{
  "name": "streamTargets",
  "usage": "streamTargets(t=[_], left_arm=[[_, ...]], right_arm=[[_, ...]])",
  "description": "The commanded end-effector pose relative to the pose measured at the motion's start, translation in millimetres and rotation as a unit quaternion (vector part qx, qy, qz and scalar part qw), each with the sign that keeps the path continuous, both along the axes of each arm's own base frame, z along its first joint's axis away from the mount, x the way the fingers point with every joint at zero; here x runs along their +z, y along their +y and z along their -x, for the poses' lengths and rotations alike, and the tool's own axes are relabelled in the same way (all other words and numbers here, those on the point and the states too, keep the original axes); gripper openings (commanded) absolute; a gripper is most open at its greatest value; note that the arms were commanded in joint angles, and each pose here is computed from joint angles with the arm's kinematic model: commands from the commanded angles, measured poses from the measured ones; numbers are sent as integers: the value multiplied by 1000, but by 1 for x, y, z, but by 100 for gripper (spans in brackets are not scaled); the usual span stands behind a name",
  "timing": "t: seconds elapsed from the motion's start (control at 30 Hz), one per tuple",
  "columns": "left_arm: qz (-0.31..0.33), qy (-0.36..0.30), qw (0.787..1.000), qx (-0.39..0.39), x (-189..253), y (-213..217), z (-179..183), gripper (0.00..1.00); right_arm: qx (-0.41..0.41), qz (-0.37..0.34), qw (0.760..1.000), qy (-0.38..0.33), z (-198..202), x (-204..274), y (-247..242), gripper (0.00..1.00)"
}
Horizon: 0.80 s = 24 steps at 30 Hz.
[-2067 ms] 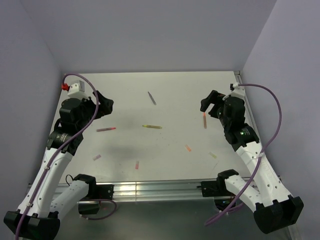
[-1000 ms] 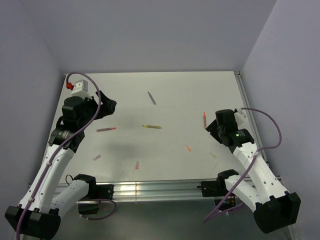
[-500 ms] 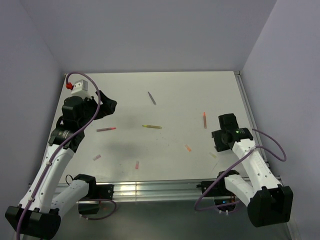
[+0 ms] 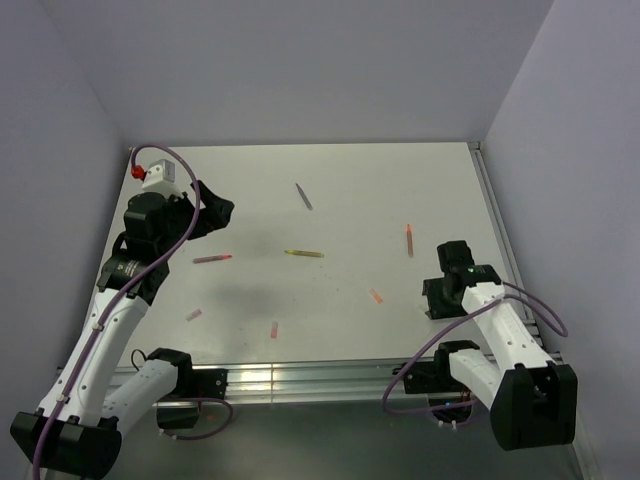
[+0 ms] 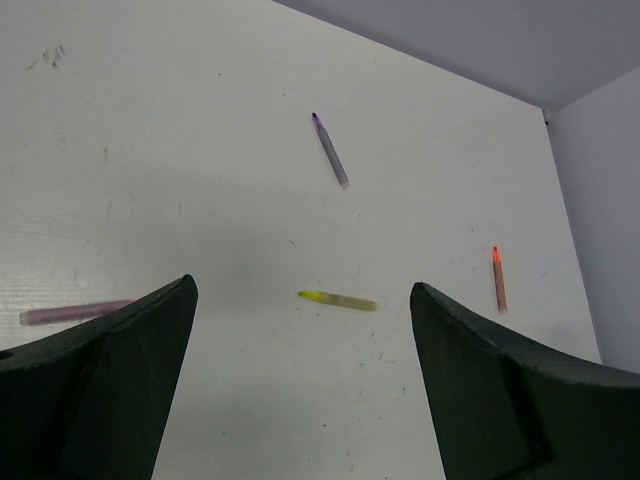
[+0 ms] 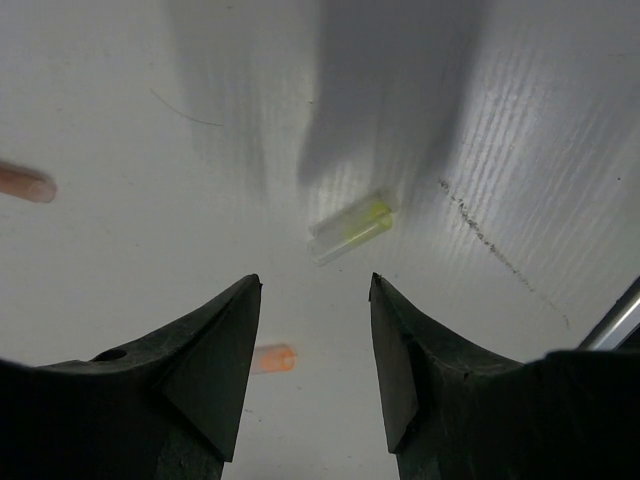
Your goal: Insert the pens into the pen caps
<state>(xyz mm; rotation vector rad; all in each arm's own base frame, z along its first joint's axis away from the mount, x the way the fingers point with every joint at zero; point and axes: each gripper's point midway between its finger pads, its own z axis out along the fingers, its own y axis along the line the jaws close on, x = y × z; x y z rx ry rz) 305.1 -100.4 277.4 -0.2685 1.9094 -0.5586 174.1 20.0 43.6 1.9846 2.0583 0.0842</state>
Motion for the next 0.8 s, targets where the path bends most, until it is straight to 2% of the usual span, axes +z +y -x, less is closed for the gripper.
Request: streamTargets(t=[0.0, 0.77], left_arm=[[14, -32, 999, 0, 22, -1, -2, 93], [21, -23, 999, -8, 17, -5, -3, 93]], right_arm=[[-18, -7, 1000, 18, 9, -9, 0, 55], [-64, -15, 998, 25, 11, -27, -2, 51]])
